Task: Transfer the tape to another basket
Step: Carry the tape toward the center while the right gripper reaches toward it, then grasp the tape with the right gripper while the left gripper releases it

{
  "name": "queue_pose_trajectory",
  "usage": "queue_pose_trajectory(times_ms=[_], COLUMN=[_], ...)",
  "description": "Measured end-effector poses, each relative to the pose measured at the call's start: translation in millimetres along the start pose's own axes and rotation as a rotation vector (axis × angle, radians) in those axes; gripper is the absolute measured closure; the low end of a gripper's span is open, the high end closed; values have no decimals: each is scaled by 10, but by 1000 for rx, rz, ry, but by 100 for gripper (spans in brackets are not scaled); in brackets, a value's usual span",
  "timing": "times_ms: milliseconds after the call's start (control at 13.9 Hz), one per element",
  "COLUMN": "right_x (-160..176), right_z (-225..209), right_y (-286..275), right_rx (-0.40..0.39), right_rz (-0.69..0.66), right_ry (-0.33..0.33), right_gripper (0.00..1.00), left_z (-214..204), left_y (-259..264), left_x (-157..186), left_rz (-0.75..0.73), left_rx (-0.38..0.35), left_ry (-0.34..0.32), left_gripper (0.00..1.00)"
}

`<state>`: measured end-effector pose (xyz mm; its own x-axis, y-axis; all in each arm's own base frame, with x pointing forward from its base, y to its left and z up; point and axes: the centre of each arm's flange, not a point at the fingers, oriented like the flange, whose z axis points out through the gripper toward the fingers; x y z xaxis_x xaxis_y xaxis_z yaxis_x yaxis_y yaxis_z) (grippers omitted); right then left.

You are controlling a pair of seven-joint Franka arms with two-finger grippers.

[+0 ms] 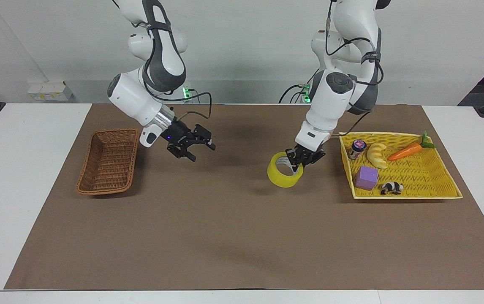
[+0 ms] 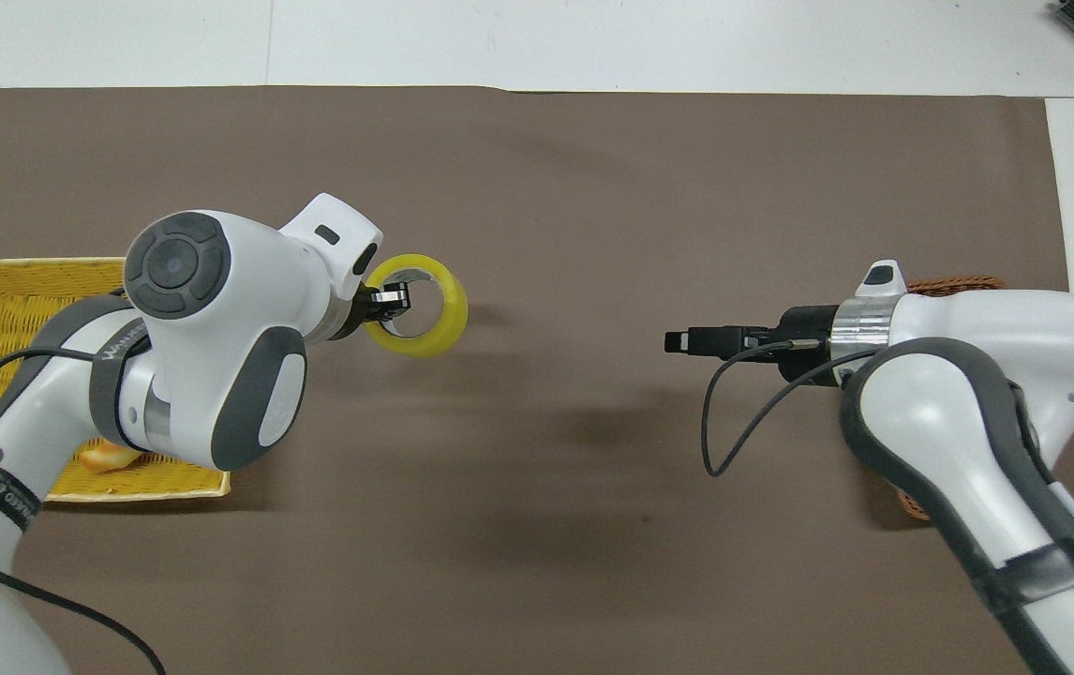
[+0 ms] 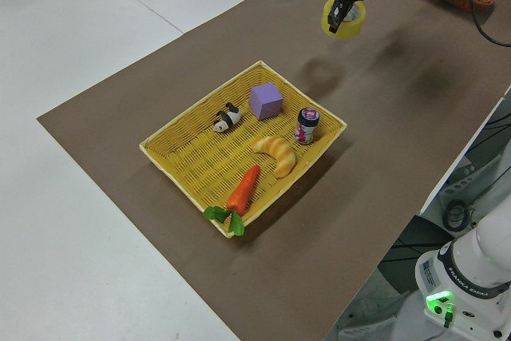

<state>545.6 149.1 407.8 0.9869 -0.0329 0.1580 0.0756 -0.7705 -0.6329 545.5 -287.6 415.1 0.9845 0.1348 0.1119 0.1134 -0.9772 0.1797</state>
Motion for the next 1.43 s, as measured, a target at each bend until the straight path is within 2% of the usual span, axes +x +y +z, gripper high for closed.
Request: queue_pose_trajectory(times_ms=[359,502,717,1148,1291,1435], right_x=[164,177,211,226,236,245], right_z=[117,286,632,890,878,866], right_y=[-378,-428,-451,-501,-485,-484], right_rx=[25,24,-20,-41,-42,-40], right_rz=[-8,-11,1,25,38,55], right_ry=[3,-21,-40,-29,-26,-25], right_gripper=[0,0,0,0,4,29], left_z=[229,236,233,178,132,121], left_y=[528,631,756,949,977,975], left_x=[-329,-408,-513,-642,-624,-608], left_rz=[-47,-53,-59,-41,-39,-41], left_rx=[-35,-43,-48,-64,-71,-73], left_ry=[20,22,18,20,28,30], left_gripper=[78,78,78,78,78,78])
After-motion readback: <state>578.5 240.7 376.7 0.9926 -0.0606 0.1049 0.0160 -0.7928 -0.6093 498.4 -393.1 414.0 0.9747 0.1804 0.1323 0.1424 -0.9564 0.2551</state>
